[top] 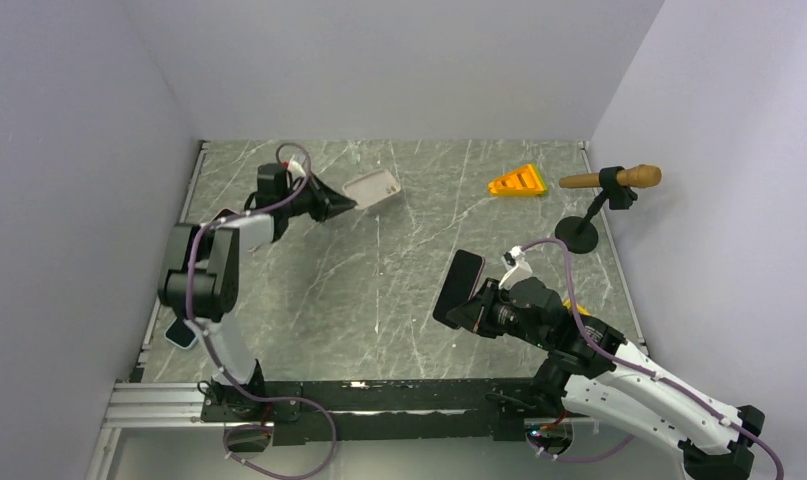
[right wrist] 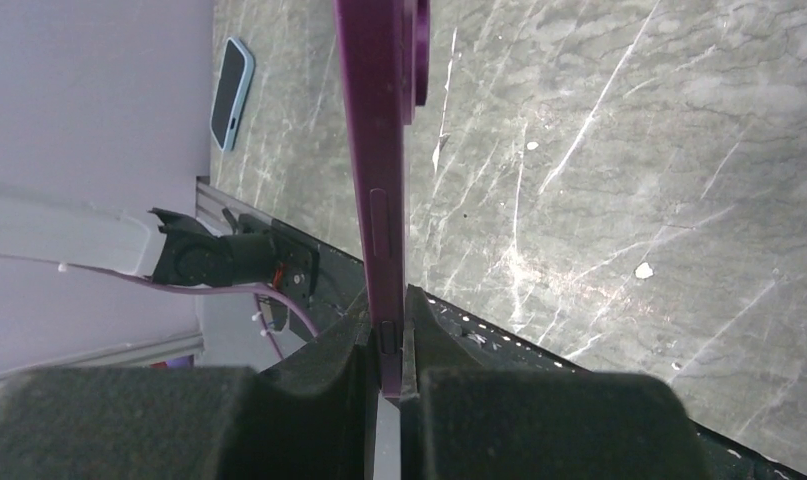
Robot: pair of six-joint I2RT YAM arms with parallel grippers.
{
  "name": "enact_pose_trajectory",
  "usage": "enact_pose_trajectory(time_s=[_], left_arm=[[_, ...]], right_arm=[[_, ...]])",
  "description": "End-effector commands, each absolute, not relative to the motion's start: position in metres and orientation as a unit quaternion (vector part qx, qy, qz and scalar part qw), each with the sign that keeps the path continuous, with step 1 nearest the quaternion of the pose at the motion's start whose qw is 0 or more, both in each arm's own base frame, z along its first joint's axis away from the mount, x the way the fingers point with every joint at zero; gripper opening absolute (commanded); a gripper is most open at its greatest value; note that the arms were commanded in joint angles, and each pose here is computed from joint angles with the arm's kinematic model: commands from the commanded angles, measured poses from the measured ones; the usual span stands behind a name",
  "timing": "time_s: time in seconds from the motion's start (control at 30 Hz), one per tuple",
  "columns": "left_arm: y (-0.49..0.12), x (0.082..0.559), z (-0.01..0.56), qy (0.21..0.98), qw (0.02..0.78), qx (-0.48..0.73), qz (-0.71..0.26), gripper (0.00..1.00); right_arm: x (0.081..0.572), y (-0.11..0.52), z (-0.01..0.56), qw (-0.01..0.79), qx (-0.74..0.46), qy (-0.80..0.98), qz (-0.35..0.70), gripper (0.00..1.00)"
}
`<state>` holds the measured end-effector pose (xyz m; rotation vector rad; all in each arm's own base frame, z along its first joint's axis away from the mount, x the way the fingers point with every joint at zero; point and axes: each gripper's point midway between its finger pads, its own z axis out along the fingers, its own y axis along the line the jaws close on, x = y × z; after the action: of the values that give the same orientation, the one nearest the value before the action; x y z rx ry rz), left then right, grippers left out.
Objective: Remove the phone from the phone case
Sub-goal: Place the phone case at the center of the board.
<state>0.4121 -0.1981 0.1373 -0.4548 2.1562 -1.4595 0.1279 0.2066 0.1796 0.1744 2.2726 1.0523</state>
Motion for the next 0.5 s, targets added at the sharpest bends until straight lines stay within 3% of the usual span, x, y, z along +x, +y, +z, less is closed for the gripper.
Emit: enact_pose_trajectory(time_s=[0.0,0.03,0.07,0.13,0.17,0.2,0.33,0.47], left_arm=[[-0.192,0.464,0.159,0.8,0.257,-0.125,-0.527,0.02],[-0.185,0.479,0.154,0.816,0.254,-0.132,-0.503,0.14],[-0.175,0.492,0.15,0.83,0.254,-0.139,-0.476,0.32],[-0.153,0.501,0.135,0.861,0.225,-0.17,-0.422,0.56],[-0.142,0.504,0.134,0.87,0.224,-0.179,-0.4,0.84],[-0.128,0.504,0.13,0.881,0.224,-0.195,-0.369,0.97],[-0.067,0.474,0.113,0.912,0.209,-0.261,-0.239,0.99],[-0.045,0.427,0.119,0.913,0.245,-0.27,-0.184,0.99]], right_arm=[[0.131,0.215,0.207,0.328,0.057,0.837,0.434,0.0],[0.131,0.215,0.209,0.329,0.056,0.836,0.435,0.0],[0.131,0.215,0.21,0.329,0.055,0.836,0.435,0.0],[0.131,0.216,0.211,0.329,0.053,0.836,0.436,0.0],[0.131,0.217,0.212,0.328,0.051,0.836,0.437,0.0],[0.13,0.218,0.212,0.326,0.05,0.836,0.439,0.0],[0.13,0.219,0.208,0.325,0.054,0.832,0.447,0.0],[0.13,0.222,0.198,0.317,0.052,0.837,0.442,0.0]])
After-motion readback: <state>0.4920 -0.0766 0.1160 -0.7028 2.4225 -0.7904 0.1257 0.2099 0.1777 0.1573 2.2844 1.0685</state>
